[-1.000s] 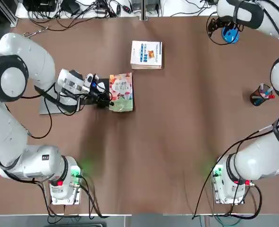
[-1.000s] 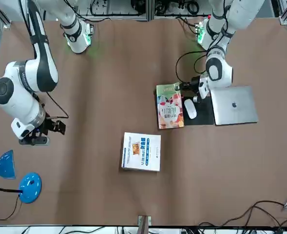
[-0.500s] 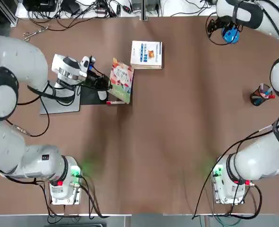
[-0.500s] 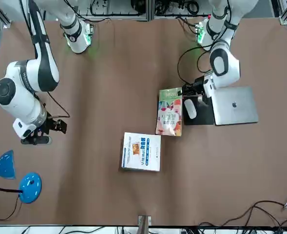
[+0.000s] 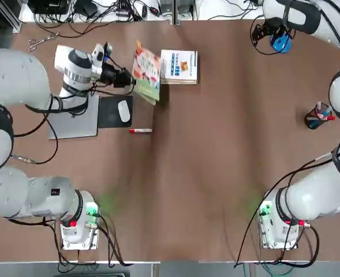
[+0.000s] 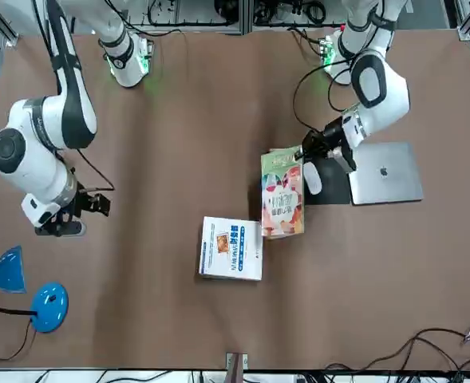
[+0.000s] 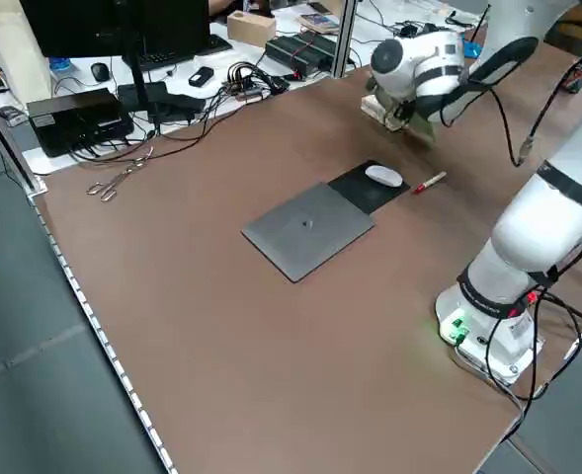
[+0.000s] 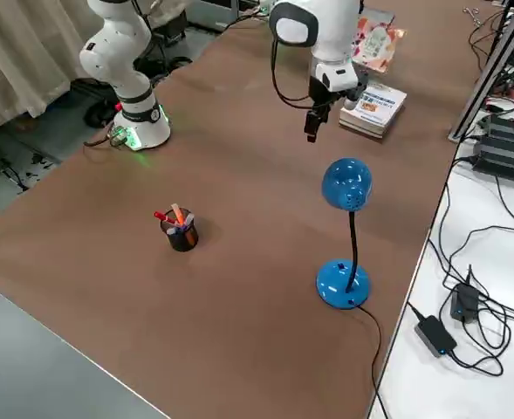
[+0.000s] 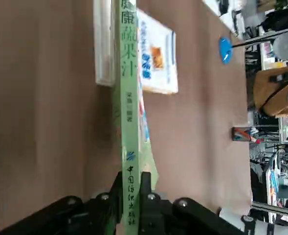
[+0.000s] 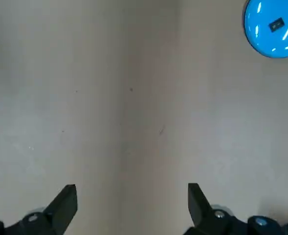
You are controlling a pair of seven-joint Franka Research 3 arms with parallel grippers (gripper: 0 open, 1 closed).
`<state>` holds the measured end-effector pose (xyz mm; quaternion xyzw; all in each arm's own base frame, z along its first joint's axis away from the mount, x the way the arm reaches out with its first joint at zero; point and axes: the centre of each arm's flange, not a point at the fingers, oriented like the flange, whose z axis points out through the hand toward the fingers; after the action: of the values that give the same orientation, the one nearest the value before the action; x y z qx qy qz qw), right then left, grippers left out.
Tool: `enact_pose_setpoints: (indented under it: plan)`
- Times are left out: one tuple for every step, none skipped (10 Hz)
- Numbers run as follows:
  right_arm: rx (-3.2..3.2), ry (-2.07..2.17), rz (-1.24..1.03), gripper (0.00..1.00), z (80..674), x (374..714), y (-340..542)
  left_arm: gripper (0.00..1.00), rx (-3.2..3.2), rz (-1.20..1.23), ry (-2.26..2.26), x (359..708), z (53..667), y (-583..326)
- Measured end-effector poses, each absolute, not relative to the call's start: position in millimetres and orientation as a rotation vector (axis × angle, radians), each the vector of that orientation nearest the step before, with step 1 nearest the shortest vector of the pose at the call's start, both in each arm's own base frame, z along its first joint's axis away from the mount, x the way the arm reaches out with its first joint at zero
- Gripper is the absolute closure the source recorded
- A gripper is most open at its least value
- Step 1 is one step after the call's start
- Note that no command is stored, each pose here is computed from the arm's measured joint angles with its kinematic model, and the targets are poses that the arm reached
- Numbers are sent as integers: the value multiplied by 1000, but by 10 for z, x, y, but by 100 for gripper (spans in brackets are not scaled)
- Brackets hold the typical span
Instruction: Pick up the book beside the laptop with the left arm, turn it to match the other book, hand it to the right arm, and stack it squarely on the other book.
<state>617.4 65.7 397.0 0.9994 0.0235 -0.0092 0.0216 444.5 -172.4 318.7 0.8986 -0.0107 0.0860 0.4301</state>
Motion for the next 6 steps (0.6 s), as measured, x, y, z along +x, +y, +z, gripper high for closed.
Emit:
enact_pose_setpoints:
  plan:
    - [3097,85,-29,0,3992,6174,709,84,2250,244,-81,4538,3306,-1749]
    - [3097,89,-27,0,4003,6176,727,84,2264,276,-145,4658,3459,-1772]
    - [3097,90,-25,0,4008,6178,730,84,2267,306,-186,4791,3593,-1796]
    - [3097,89,-22,0,4016,6182,728,84,2265,331,-229,4933,3685,-1829]
    - [3098,87,-13,0,4044,6196,724,84,2280,354,-303,5103,3774,-1853]
    - [3098,85,-1,0,4081,6214,716,84,2305,367,-374,5283,3817,-1847]
